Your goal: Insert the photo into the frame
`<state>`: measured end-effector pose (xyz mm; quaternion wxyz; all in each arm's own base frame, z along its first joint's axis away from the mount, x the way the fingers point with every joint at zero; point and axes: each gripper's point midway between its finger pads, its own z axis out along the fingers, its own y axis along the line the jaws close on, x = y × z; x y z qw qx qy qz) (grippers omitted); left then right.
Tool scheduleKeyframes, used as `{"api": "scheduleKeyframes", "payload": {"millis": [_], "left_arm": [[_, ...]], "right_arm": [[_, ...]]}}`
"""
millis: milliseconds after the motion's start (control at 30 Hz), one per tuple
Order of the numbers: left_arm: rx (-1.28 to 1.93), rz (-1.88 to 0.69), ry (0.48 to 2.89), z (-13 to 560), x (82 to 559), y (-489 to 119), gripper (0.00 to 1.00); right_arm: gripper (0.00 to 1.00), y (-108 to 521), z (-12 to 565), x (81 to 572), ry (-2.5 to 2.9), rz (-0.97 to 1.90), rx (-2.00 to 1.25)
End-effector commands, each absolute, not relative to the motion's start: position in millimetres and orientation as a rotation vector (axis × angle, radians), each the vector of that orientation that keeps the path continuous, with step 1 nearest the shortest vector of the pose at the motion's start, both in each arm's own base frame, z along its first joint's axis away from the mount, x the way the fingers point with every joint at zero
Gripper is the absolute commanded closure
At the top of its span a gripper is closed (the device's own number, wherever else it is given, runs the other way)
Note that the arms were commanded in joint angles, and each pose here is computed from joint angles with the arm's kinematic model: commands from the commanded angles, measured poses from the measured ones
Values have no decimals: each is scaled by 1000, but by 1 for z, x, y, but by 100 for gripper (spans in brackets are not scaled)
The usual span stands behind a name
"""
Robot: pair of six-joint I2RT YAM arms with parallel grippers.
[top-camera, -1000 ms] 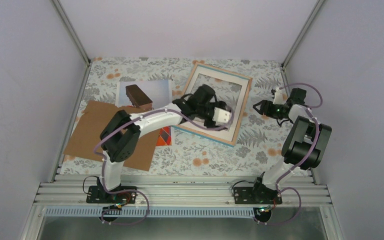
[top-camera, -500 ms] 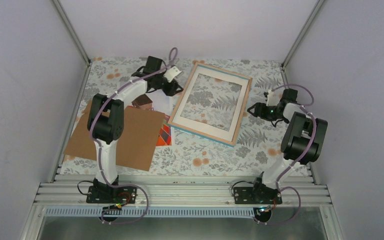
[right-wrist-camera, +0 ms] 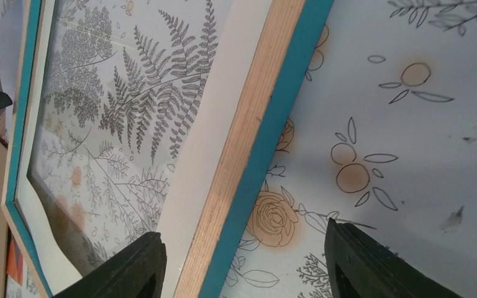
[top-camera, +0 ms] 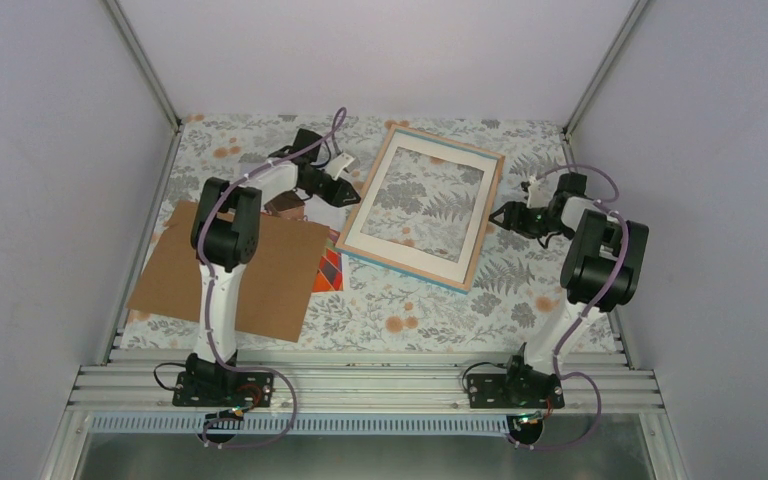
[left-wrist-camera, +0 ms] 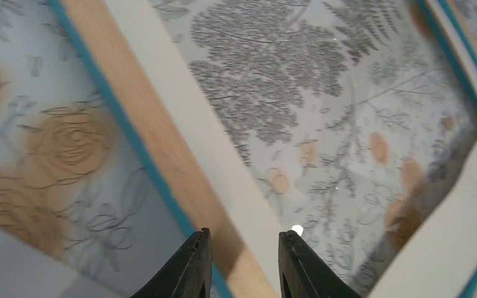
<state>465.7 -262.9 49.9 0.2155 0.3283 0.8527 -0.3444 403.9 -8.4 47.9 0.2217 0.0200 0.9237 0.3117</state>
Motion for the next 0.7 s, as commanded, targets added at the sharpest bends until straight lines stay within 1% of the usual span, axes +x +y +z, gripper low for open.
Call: {"api": "scheduleKeyframes", "payload": {"millis": [0, 100, 267, 433, 467, 533, 600, 667], "left_arm": [[965, -1116, 2304, 63, 441, -286, 72], [1019, -1177, 2295, 59, 420, -304, 75], [1065, -1239, 2277, 58, 395, -325, 75], [1088, -1265, 2213, 77, 379, -344, 75], [1062, -1257, 2178, 92, 381, -342, 75], [983, -1199, 2185, 99, 395, -330, 71], [916, -1114, 2206, 102, 413, -312, 69], [850, -1019, 2246, 97, 432, -292, 65]], "right_arm": [[36, -7, 52, 406, 2533, 934, 58], [36, -12, 52, 407, 2535, 935, 79], [36, -22, 47, 405, 2555, 906, 102], [37, -36, 44, 403, 2573, 843, 132], [37, -37, 45, 403, 2571, 838, 129], [36, -37, 48, 403, 2562, 840, 122], [36, -34, 52, 403, 2553, 848, 114], [36, -31, 53, 402, 2550, 851, 106]]}}
